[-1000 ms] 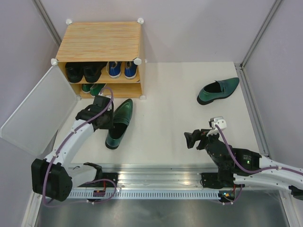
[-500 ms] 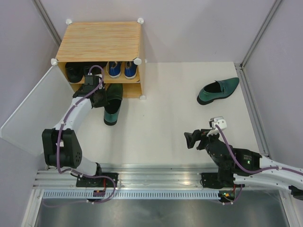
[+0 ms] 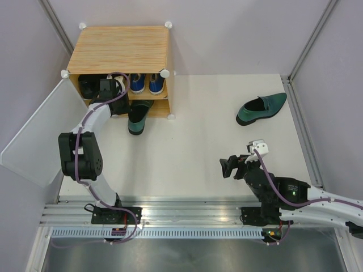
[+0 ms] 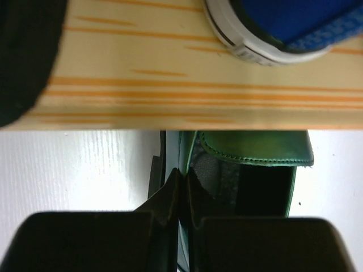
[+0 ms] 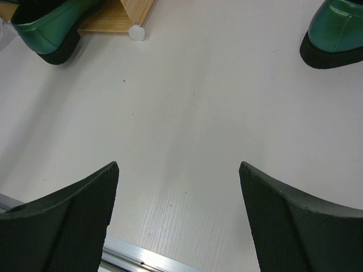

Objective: Place and organize the shoes in the shoe cabinet
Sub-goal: Place the shoe in the shoe cabinet.

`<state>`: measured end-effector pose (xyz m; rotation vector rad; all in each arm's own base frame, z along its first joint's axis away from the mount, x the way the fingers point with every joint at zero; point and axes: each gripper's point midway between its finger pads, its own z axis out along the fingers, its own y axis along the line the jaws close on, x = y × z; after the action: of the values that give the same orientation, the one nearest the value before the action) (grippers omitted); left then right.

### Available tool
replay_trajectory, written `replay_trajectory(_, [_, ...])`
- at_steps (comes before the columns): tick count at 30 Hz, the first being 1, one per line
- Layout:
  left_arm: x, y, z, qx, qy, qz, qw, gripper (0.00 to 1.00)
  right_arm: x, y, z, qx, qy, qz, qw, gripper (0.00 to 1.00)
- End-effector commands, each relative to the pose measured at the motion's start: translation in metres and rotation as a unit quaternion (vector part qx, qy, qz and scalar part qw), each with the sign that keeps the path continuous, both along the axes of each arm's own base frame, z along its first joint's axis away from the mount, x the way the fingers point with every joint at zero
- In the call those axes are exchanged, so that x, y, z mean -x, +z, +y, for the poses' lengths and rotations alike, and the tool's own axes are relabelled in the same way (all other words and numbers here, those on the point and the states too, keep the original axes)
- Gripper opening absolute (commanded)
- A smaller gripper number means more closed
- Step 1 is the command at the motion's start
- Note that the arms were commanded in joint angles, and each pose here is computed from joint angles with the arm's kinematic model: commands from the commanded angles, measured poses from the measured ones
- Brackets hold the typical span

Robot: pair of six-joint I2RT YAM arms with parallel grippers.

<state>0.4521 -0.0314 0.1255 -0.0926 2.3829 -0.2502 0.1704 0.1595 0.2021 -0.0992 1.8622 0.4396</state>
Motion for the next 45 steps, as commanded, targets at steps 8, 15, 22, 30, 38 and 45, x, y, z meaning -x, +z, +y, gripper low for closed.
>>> replay_trajectory(8, [-0.071, 0.049, 0.031, 0.057, -0.020, -0.116, 0.991, 0.02, -0.007, 0.003, -0.006, 0.011, -0.031, -0.012, 0.999, 0.90])
replay_trajectory(15, [-0.079, 0.025, 0.030, 0.078, -0.025, -0.093, 0.992, 0.09, -0.009, -0.001, -0.005, 0.028, -0.036, -0.010, 0.999, 0.90])
replay_trajectory(22, [-0.066, 0.008, 0.034, 0.075, 0.002, -0.071, 0.995, 0.44, -0.010, -0.004, -0.003, 0.039, -0.035, -0.007, 0.999, 0.90])
replay_trajectory(30, [-0.036, 0.024, 0.039, 0.073, 0.047, -0.073, 0.994, 0.67, -0.007, 0.000, -0.002, 0.019, -0.024, -0.006, 0.999, 0.89])
replay_trajectory(38, [0.019, 0.046, 0.032, 0.078, 0.061, -0.083, 0.992, 0.87, -0.001, 0.001, 0.001, 0.005, -0.003, -0.001, 1.000, 0.90])
replay_trajectory(45, [0.056, 0.012, 0.018, 0.024, 0.013, -0.022, 0.999, 0.99, 0.002, 0.003, 0.003, -0.009, 0.013, -0.003, 1.000, 0.90])
